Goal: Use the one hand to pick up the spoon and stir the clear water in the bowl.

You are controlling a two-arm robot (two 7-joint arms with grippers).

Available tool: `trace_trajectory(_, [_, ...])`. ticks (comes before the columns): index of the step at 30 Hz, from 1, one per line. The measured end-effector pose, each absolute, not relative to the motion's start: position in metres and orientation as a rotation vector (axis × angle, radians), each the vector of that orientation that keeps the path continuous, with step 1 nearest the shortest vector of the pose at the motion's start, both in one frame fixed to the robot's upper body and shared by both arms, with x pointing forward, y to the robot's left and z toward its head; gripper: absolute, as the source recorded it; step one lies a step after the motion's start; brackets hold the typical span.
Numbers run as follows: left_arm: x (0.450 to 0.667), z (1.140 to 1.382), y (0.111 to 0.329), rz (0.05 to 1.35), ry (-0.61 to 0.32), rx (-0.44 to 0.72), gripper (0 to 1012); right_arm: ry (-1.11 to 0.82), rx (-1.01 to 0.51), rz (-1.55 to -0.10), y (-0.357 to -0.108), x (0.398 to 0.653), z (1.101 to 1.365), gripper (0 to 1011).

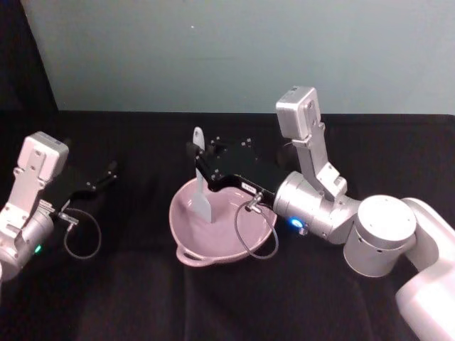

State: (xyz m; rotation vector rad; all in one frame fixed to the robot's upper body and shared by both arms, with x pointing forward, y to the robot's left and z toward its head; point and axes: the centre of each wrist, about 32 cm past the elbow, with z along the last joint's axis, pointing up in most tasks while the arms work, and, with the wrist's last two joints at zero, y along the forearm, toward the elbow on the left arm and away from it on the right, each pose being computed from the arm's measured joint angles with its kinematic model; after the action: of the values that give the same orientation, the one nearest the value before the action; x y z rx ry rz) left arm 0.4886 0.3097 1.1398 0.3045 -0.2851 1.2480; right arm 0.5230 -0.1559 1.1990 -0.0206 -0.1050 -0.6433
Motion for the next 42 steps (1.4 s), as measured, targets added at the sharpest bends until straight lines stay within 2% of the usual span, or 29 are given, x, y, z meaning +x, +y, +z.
trace_trajectory(10, [0.489, 1.140, 0.310, 1.248, -0.285, 0.305, 1011, -0.112, -0.016, -0.720, -0.161, 0.535, 1.200, 125])
trace_trajectory(20, [0.489, 1.140, 0.310, 1.248, -0.285, 0.305, 1011, -0.113, -0.030, -0.748, -0.182, 0.537, 1.198, 124])
trace_trajectory(32, [0.489, 1.140, 0.310, 1.248, -0.285, 0.304, 1011, -0.082, -0.027, -0.658, -0.205, 0.514, 1.203, 125])
trace_trajectory(42, [0.489, 1.140, 0.310, 1.248, -0.285, 0.304, 1011, -0.059, -0.025, -0.573, -0.197, 0.497, 1.202, 124])
